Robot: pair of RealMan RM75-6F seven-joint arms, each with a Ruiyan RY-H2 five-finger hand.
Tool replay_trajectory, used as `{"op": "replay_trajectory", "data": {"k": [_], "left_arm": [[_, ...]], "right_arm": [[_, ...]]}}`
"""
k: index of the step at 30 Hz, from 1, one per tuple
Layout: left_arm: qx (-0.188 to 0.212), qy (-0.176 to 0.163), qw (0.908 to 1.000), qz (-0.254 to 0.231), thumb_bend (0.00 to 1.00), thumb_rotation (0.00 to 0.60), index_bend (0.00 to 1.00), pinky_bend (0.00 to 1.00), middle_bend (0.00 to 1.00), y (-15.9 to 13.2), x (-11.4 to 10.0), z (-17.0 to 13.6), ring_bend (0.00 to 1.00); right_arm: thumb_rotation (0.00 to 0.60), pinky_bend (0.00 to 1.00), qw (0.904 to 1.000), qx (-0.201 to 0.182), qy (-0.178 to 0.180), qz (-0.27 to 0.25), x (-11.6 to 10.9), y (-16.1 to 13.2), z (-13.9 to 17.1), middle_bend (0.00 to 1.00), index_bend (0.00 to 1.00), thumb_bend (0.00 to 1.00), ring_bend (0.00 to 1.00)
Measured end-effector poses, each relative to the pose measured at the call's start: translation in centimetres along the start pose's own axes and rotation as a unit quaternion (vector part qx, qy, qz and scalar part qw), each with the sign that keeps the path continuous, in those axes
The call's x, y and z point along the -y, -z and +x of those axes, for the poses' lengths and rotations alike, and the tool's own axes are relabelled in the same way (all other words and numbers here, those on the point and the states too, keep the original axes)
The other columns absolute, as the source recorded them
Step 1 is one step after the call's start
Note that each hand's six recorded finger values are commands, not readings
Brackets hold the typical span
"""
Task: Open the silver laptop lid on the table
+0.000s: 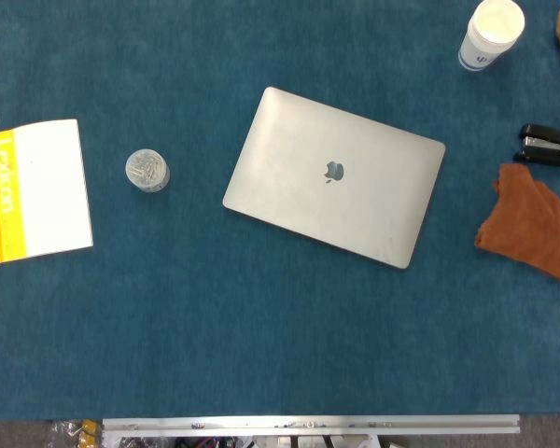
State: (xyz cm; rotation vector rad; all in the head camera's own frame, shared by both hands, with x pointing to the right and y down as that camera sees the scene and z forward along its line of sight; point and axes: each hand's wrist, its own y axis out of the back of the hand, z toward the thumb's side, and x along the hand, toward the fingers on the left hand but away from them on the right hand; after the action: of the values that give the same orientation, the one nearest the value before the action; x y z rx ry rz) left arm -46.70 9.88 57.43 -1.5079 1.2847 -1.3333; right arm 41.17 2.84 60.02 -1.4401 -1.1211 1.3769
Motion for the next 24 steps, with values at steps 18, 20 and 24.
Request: {"op": "replay_trajectory", "data": {"k": [18,20,24], "left_arm": [[0.006,0.0,1.0,0.005,0.38,0.6,0.08,0.07,0.06,-0.2,-0.3,0.0,0.0],[0.007,0.001,1.0,0.005,0.38,0.6,0.08,0.07,0.06,-0.3,-0.3,0.1,0.0],[0.009,0.002,0.9999,0.006,0.38,0.6,0.08,0.07,0.06,-0.3,-0.3,0.1,0.0]], "right_arm": [[0.6,0.07,0.9995,-0.028,-0.017,-0.003,0.1,-1.2,-0.5,0.08,0.0,0.36,0.01],[0.6,0.07,0.9991,-0.037,-0.022,-0.007,0.1,-1.7,-0.6,0.08,0.0,0.36,0.01],[0.6,0.08,0.9979,-0.052,-0.036,-0.016,0.1,-2.7,-1.2,0.08,0.0,0.34,0.01]]}}
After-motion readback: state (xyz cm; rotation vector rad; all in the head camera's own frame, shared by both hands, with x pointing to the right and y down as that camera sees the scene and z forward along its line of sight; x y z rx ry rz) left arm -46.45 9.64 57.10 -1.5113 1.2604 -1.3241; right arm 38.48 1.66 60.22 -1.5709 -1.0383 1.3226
